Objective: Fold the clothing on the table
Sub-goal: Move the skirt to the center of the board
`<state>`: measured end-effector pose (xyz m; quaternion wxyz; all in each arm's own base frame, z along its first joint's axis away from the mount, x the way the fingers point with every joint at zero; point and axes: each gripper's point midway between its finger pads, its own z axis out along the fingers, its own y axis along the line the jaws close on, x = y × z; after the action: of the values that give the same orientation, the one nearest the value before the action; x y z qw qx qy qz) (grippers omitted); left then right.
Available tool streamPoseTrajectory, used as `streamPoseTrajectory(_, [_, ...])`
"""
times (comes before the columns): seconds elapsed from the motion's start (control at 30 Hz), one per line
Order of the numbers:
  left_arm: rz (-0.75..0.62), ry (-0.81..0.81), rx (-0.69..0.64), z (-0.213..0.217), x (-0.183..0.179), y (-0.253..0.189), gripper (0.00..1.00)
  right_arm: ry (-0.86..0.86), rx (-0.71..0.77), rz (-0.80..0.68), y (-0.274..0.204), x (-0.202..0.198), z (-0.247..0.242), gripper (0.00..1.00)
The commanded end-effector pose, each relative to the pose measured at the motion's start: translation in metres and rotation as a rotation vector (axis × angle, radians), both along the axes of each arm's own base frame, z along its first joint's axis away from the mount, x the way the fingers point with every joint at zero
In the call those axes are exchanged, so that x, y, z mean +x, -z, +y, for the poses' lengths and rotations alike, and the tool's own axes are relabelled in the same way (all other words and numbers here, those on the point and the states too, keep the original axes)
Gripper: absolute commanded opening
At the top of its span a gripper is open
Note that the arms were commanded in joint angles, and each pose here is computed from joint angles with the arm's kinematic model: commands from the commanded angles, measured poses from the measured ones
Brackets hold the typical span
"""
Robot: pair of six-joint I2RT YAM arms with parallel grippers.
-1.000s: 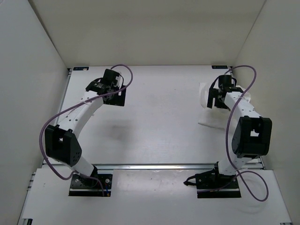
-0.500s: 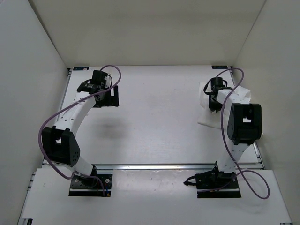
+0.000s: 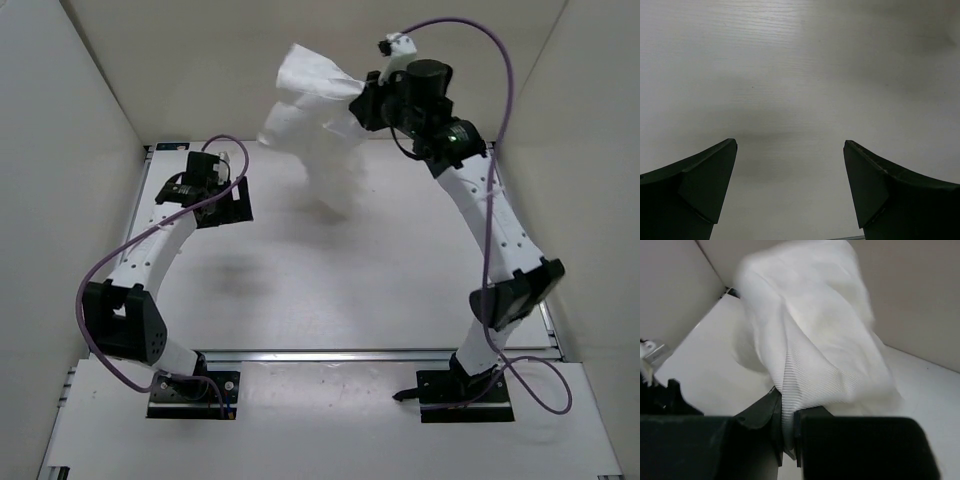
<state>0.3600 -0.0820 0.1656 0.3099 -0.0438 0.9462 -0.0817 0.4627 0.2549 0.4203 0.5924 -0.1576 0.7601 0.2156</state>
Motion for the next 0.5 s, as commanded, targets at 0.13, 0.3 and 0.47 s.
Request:
streamPoseTrajectory(0.13, [-0.207, -0.065, -0.036, 0.018, 0.0, -0.067, 0.99, 0.131, 0.02, 0.241, 0.125, -0.01, -0.097, 0.0])
streamPoseTrajectory(0.3, [-0.286, -0.086, -0.011, 0.028, -0.008, -0.095, 0.99, 0.101, -0.089, 0.502, 0.261, -0.062, -0.105, 0.0])
streamPoseTrajectory(0.47, [-0.243, -0.044, -0.043, 0.017, -0.011, -0.08, 0.99, 0.095, -0.129, 0.654, 0.321, -0.103, -0.113, 0.67])
